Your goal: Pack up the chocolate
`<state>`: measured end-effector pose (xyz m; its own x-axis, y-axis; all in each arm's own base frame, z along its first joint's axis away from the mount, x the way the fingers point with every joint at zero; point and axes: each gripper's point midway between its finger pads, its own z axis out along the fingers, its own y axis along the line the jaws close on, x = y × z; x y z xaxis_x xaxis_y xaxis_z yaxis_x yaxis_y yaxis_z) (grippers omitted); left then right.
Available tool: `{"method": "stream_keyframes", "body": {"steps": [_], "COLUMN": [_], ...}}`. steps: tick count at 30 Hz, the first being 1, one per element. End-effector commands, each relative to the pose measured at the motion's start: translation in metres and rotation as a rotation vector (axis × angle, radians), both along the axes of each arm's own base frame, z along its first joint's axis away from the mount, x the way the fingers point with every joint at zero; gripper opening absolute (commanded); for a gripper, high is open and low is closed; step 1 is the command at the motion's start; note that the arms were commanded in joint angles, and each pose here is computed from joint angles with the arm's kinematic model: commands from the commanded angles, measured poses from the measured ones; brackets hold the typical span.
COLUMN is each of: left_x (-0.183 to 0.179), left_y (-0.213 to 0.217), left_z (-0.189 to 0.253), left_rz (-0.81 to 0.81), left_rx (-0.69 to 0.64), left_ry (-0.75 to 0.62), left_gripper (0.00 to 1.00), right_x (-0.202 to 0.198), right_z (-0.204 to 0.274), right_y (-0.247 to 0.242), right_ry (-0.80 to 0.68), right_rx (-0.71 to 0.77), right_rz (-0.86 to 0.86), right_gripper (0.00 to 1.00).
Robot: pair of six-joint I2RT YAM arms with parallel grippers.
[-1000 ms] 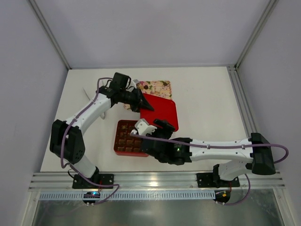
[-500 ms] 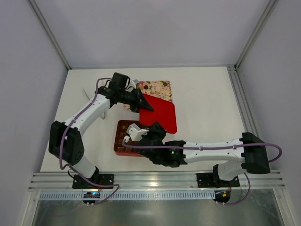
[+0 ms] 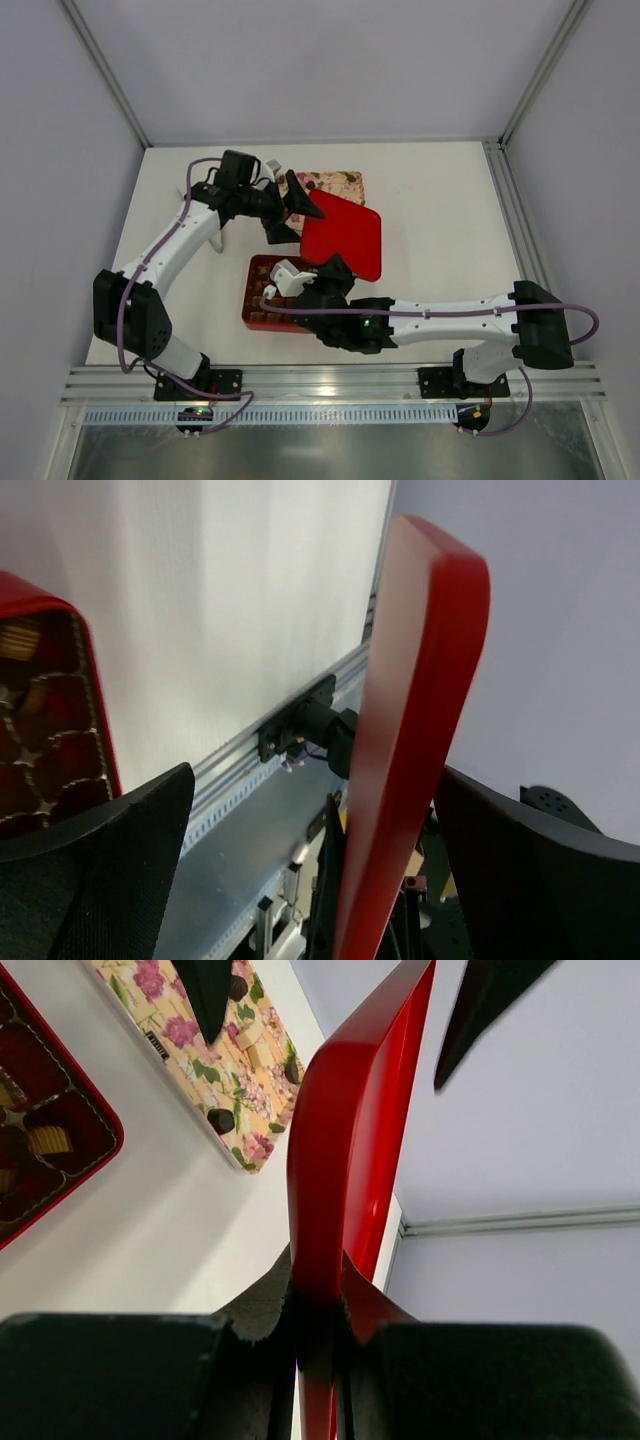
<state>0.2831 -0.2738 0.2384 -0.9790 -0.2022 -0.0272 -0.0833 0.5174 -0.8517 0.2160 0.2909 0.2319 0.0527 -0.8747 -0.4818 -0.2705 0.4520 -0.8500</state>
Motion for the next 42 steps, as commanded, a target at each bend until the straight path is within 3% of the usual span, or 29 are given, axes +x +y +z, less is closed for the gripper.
{"method": "stream_keyframes", "body": {"steps": [1, 5, 7, 8, 10, 12, 17, 20, 25, 26, 27, 29, 30, 35, 42], "left_x": [0.02, 0.043, 0.055, 0.061, 0.063, 0.063, 0.033, 0.011, -0.017, -0.026, -0.031, -0.04, -0.043, -0.055, -0.057], "left_y": [0.033, 0.062, 0.085, 0.103, 0.124, 0.16, 0.219, 0.236, 0.234, 0.234, 0.232, 0.229, 0.228, 0.21, 0.182], "left_z": [0.012, 0.015, 0.015, 0.014, 0.018, 0.007, -0.028, -0.058, -0.104, -0.12, -0.124, -0.141, -0.146, -0.176, -0.189], "left_rz": [0.083, 0.164, 0.222, 0.282, 0.335, 0.446, 0.579, 0.627, 0.655, 0.645, 0.66, 0.661, 0.667, 0.657, 0.649], "left_rx": [0.065, 0.099, 0.16, 0.214, 0.289, 0.466, 0.759, 0.816, 0.793, 0.799, 0.785, 0.768, 0.76, 0.666, 0.594], "left_ry": [-0.114, -0.162, -0.195, -0.207, -0.259, -0.267, -0.233, -0.177, -0.08, -0.043, -0.027, 0.004, 0.016, 0.098, 0.108], "left_gripper": [1.0, 1.0, 1.0, 0.99, 0.93, 0.87, 0.74, 0.63, 0.41, 0.38, 0.33, 0.32, 0.31, 0.27, 0.24], "right_x": [0.0, -0.004, -0.006, -0.007, -0.007, -0.008, -0.005, -0.015, -0.009, -0.011, -0.007, -0.008, -0.008, 0.001, 0.01], "right_z": [0.023, 0.02, 0.015, 0.018, 0.012, 0.027, 0.063, 0.081, 0.104, 0.089, 0.104, 0.088, 0.099, 0.079, 0.053], "right_y": [-0.018, -0.027, -0.031, -0.03, -0.033, -0.028, -0.006, 0.012, 0.028, 0.029, 0.03, 0.029, 0.031, 0.031, 0.032], "right_ry": [-0.026, 0.017, 0.068, 0.097, 0.198, 0.293, 0.63, 0.785, 0.949, 1.006, 1.004, 1.093, 1.08, 1.163, 1.251], "right_rx": [0.043, 0.062, 0.083, 0.161, 0.182, 0.332, 0.739, 0.94, 1.252, 1.287, 1.355, 1.441, 1.477, 1.63, 1.726], "right_rz": [-0.056, -0.057, -0.059, -0.074, -0.062, -0.046, 0.119, 0.246, 0.373, 0.365, 0.452, 0.43, 0.51, 0.502, 0.473], "right_gripper": [0.04, 0.04, 0.04, 0.04, 0.04, 0.04, 0.04, 0.04, 0.04, 0.04, 0.04, 0.04, 0.04, 0.04, 0.04]}}
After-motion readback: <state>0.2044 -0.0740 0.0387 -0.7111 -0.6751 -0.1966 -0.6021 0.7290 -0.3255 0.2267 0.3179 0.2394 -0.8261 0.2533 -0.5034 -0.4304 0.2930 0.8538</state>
